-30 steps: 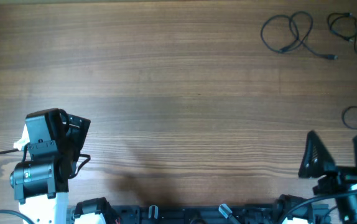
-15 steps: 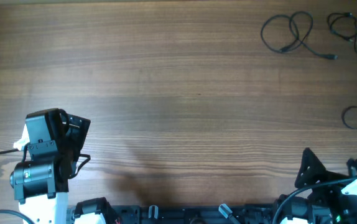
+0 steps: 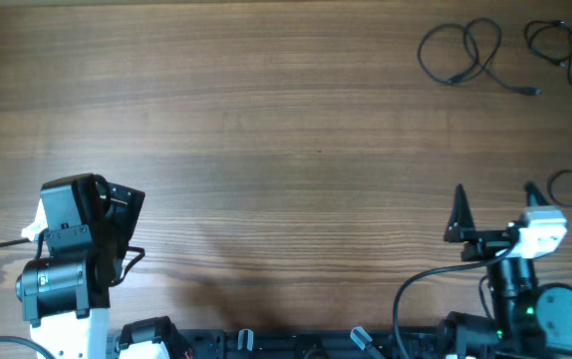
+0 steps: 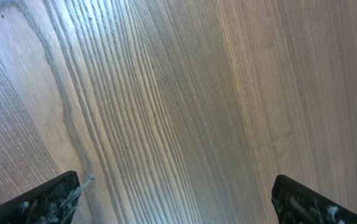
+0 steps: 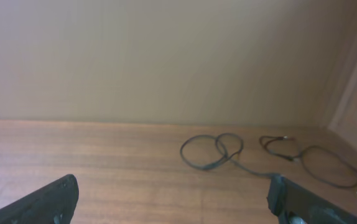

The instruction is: Untangle cables

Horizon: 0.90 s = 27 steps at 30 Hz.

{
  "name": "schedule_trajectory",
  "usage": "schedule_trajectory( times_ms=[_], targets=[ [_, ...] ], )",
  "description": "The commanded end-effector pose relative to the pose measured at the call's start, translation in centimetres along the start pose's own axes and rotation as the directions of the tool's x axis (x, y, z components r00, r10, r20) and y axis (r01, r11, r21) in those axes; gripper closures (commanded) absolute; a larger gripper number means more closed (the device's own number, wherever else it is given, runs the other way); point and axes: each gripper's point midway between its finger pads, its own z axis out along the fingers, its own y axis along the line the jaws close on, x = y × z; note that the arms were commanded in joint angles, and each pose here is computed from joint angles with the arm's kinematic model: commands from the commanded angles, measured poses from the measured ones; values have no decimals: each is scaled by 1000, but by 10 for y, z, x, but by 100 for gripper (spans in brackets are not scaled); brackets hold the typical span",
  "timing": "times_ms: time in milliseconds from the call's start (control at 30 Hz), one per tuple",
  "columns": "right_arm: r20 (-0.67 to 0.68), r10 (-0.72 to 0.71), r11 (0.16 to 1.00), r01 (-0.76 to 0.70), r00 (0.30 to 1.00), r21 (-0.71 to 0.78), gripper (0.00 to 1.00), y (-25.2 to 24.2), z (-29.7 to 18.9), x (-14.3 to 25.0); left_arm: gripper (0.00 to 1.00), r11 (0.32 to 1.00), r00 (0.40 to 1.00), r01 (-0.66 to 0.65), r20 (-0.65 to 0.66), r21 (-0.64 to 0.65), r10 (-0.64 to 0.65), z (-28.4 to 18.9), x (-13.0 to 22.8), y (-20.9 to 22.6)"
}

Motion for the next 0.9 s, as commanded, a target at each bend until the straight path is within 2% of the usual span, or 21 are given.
schedule_trajectory(
  times_ms=[0, 233, 533, 633, 733, 867],
  targets=[
    [47, -23, 997, 26, 999, -76, 0, 14, 6, 23, 0, 1000, 1000, -4, 9, 10, 4, -3, -3, -2],
    [158, -82, 991, 98, 984, -96, 0, 19, 23, 35, 0, 1000, 1000, -4, 9, 10, 4, -3, -3, -2],
    [95, -21, 995, 31, 995, -99, 0, 20, 38, 85, 0, 1000, 1000, -5, 9, 10, 4, -3, -3, -2],
    [74, 30, 998, -25, 997, -65, 0, 13, 39, 89, 0, 1000, 1000, -4, 9, 10, 4, -3, -3, -2],
    [35, 139, 990, -140, 990, 9, 0, 0, 40, 99, 0, 1000, 1000, -4, 9, 10, 4, -3, -3, -2],
    [33, 91, 996, -91, 995, 11, 0, 0, 40, 99, 0, 1000, 1000, -4, 9, 10, 4, -3, -3, -2]
  ],
)
